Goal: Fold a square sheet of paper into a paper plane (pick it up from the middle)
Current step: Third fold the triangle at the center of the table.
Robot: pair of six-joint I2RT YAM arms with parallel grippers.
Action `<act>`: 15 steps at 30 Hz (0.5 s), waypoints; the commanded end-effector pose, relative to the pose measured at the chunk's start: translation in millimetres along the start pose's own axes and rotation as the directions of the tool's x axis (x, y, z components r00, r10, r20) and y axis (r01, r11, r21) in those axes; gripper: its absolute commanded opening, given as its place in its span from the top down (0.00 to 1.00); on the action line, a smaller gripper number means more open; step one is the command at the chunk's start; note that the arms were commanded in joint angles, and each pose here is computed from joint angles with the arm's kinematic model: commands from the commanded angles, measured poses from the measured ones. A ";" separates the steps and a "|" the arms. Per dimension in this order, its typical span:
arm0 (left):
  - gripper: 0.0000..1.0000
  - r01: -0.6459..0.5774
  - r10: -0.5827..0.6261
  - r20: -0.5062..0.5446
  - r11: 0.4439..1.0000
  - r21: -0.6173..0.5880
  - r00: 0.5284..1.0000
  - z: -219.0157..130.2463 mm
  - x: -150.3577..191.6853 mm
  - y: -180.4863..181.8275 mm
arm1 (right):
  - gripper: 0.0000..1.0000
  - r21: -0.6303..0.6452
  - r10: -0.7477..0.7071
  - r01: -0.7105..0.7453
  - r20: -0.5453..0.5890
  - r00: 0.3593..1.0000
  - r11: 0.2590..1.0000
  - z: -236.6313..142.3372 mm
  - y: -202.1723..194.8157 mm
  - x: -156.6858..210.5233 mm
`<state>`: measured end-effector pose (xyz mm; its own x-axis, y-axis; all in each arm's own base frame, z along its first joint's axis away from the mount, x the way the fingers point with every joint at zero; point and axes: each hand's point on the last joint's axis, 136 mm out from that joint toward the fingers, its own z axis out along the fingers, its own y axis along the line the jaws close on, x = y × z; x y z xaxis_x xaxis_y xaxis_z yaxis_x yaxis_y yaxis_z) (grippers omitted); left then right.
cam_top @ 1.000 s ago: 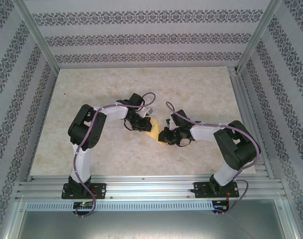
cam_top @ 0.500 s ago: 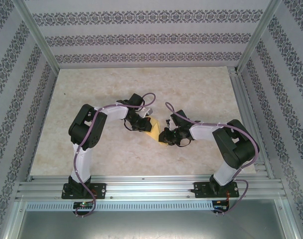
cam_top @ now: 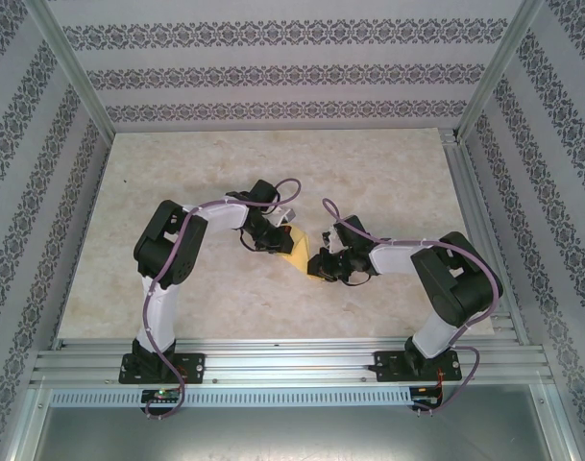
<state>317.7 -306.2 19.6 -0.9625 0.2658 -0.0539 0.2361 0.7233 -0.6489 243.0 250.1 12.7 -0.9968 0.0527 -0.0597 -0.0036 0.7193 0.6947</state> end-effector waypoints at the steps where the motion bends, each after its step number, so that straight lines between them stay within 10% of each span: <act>1: 0.99 0.038 -0.042 -0.039 0.996 -0.082 0.998 13.0 7.8 30.2 | 0.85 0.092 0.071 -0.062 -0.103 0.992 0.994 2.2 -28.6 37.8; 15: 0.99 0.039 -0.044 -0.059 0.996 -0.086 0.997 15.5 13.4 33.6 | 0.85 0.061 0.044 -0.035 -0.155 0.987 0.997 -1.5 -21.1 50.9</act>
<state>317.2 -307.4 19.1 -0.9614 0.2706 -0.0501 0.2362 0.7179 -0.6549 233.5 247.5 14.1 -0.9977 0.0366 -0.0564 -0.0132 0.7170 0.6969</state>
